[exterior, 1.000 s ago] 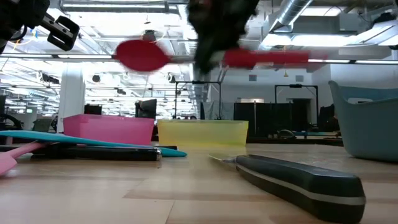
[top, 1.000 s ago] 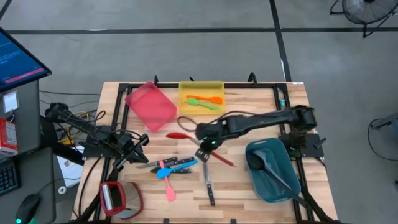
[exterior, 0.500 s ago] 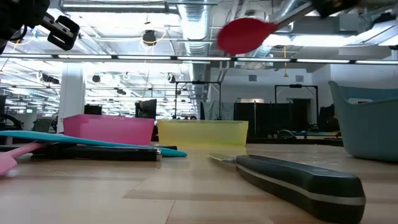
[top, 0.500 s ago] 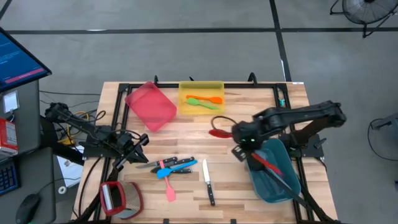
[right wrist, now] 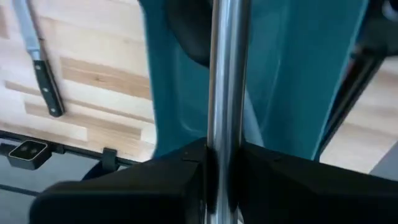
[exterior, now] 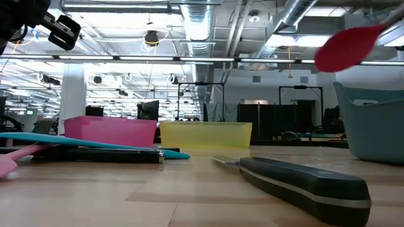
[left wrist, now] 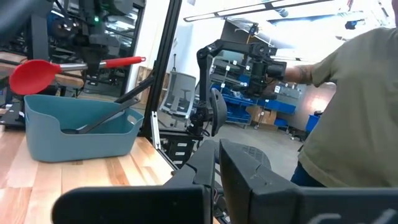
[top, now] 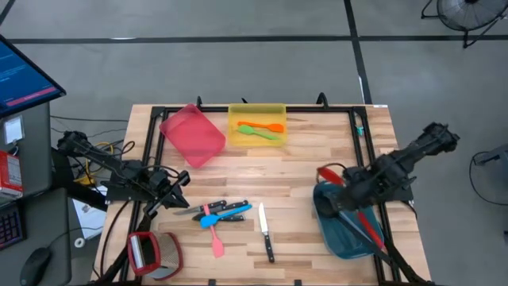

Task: Pick & Place Kitchen Items
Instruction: Put the red serving spoon into the dark blue bin

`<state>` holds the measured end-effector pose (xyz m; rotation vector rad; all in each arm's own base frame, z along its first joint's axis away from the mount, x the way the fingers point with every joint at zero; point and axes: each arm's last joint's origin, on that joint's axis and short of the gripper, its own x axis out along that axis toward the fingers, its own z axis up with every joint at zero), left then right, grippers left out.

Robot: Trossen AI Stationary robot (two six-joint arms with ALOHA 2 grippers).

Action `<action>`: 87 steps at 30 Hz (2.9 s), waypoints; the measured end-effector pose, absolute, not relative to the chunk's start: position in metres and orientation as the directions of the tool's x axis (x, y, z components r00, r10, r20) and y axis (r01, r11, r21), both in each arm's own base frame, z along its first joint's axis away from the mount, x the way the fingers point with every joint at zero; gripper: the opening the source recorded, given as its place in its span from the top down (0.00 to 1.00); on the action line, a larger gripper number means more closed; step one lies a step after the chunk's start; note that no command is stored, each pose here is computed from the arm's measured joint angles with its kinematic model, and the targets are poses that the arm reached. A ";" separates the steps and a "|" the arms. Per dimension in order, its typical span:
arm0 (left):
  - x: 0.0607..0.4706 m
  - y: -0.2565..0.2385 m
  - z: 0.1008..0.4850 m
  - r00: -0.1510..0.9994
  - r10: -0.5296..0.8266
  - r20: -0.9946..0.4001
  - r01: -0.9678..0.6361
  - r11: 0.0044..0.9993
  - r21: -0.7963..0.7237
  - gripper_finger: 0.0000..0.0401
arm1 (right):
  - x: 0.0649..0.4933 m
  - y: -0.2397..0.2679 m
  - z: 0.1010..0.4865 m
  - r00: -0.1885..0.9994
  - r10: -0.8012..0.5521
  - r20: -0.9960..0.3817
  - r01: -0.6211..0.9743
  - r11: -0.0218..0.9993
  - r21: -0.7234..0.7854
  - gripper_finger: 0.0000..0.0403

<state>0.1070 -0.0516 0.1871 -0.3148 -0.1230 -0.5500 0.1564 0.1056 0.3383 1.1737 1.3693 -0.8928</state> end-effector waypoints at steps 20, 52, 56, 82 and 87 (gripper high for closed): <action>0.107 -0.051 0.188 0.847 -0.490 0.205 0.530 0.807 -0.260 0.98 | 0.123 0.163 0.324 0.030 0.219 -0.975 0.977 0.200 0.074 0.90; 0.107 -0.052 0.188 0.845 -0.493 0.204 0.533 0.805 -0.259 0.98 | 0.115 0.147 0.251 0.238 0.412 -0.879 0.944 0.114 0.309 0.90; 0.107 -0.052 0.188 0.845 -0.494 0.204 0.533 0.805 -0.260 0.98 | 0.115 0.146 0.240 0.257 0.433 -0.864 0.937 0.107 0.332 0.90; 0.107 -0.051 0.188 0.847 -0.490 0.204 0.530 0.807 -0.260 0.98 | 0.107 0.139 0.233 0.144 0.385 -0.912 0.967 0.142 0.212 0.87; 0.107 -0.052 0.188 0.847 -0.491 0.204 0.530 0.807 -0.260 0.98 | 0.107 0.138 0.233 0.139 0.379 -0.915 0.968 0.145 0.207 0.86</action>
